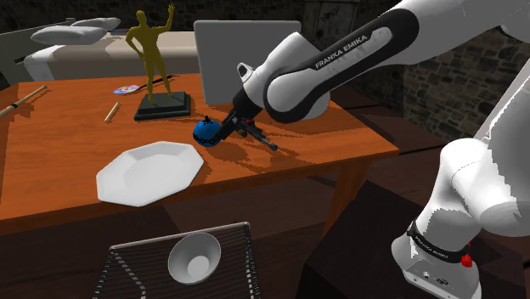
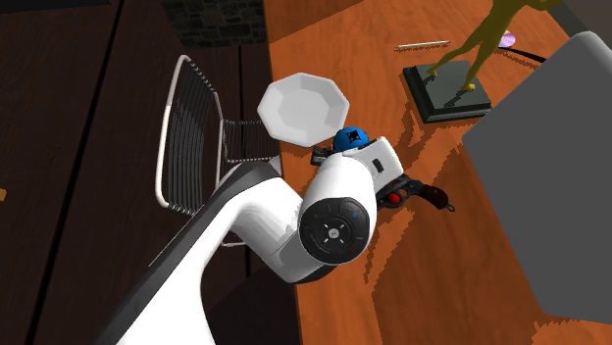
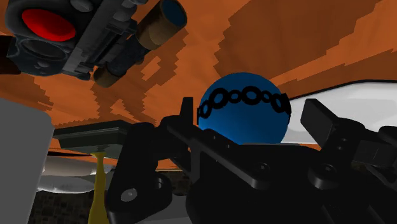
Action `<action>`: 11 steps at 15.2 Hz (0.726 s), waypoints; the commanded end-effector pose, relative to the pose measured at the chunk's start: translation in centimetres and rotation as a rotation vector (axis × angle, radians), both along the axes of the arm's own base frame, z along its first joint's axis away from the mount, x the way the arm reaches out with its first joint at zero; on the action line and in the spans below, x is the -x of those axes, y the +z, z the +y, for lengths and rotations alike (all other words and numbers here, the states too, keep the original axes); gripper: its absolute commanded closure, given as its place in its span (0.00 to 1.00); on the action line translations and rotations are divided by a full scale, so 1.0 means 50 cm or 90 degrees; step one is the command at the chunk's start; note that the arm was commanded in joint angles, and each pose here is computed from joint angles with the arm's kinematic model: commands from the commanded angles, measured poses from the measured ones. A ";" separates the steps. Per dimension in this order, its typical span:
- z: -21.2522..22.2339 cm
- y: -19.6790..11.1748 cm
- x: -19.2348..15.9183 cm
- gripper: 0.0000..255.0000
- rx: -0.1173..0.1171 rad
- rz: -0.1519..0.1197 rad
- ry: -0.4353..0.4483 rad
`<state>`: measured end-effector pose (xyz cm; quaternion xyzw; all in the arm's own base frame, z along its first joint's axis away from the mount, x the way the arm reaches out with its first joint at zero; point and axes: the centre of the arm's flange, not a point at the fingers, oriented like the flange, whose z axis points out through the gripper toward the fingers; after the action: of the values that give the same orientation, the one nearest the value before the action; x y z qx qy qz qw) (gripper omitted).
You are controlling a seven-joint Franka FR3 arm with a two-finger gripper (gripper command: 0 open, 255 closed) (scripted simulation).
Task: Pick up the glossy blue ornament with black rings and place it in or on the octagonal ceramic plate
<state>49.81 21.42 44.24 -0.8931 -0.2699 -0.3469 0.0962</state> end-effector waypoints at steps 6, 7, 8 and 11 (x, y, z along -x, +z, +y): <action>0.015 -0.029 -0.024 0.00 0.000 -0.001 0.000; 0.015 -0.029 -0.024 0.00 0.000 -0.001 0.000; 0.015 -0.029 -0.024 0.00 0.000 -0.001 0.000; 0.014 -0.029 -0.024 0.00 0.000 -0.001 0.000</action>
<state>51.00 22.15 42.80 -0.8928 -0.2700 -0.3474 0.0962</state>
